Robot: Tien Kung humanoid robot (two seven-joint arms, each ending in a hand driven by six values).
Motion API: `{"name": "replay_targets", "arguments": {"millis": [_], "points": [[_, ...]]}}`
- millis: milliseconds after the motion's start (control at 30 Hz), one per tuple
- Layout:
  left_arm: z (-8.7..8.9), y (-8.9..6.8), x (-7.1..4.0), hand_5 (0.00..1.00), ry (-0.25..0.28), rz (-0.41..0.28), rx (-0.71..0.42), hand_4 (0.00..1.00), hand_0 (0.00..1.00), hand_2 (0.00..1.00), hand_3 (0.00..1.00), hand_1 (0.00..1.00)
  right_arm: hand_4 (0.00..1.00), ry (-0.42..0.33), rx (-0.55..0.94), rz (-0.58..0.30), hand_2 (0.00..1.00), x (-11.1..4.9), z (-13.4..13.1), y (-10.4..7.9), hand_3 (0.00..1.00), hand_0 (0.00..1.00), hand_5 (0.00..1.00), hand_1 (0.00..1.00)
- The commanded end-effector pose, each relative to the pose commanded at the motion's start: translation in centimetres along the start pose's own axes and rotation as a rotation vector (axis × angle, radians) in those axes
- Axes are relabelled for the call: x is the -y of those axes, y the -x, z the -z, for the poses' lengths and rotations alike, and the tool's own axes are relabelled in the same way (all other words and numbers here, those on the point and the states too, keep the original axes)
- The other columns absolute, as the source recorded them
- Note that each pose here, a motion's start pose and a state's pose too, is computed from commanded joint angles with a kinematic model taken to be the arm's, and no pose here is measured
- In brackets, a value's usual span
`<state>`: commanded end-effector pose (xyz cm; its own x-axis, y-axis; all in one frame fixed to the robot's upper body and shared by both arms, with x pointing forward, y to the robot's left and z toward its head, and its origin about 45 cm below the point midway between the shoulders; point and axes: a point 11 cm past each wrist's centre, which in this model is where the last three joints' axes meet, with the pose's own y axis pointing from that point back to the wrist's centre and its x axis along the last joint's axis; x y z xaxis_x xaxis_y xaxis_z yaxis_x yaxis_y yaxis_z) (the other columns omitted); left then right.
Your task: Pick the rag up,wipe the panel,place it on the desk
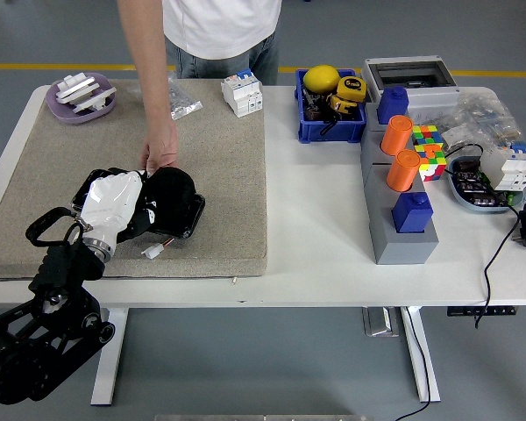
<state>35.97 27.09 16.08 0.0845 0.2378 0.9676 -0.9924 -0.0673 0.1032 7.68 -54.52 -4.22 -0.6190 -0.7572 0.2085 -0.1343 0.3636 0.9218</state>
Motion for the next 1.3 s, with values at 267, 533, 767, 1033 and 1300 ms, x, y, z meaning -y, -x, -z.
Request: {"name": "replay_targets", "arguments": {"millis": [267, 533, 767, 1033, 1300], "points": [[3.5, -1.1, 1.4, 0.002, -0.095, -0.03, 0.03, 0.002, 0.321, 0.569, 0.445, 0.442, 0.927, 0.0, 0.0, -0.002, 0.667, 0.0, 0.0, -0.1, 0.568, 0.748, 0.43, 0.643], [5.9, -1.2, 1.8, 0.002, -0.149, -0.029, 0.064, 0.002, 0.323, 0.568, 0.449, 0.444, 0.927, 0.002, -0.002, -0.004, 0.667, 0.0, 0.0, -0.2, 0.568, 0.748, 0.43, 0.644], [7.2, -1.7, 2.2, 0.002, -0.182, -0.045, 0.074, 0.002, 0.322, 0.568, 0.449, 0.445, 0.927, 0.001, -0.002, -0.002, 0.667, 0.0, 0.0, -0.1, 0.568, 0.748, 0.43, 0.644], [9.7, -3.0, 3.0, 0.002, -0.247, -0.072, 0.103, 0.022, 0.321, 0.564, 0.454, 0.447, 0.927, 0.005, -0.001, -0.004, 0.667, 0.0, -0.1, -0.2, 0.568, 0.748, 0.429, 0.644], [12.6, -4.2, 3.8, 0.002, -0.307, -0.094, 0.138, 0.002, 0.321, 0.56, 0.447, 0.443, 0.926, 0.004, -0.004, -0.004, 0.667, -0.1, 0.1, -0.1, 0.568, 0.748, 0.43, 0.644]]}}
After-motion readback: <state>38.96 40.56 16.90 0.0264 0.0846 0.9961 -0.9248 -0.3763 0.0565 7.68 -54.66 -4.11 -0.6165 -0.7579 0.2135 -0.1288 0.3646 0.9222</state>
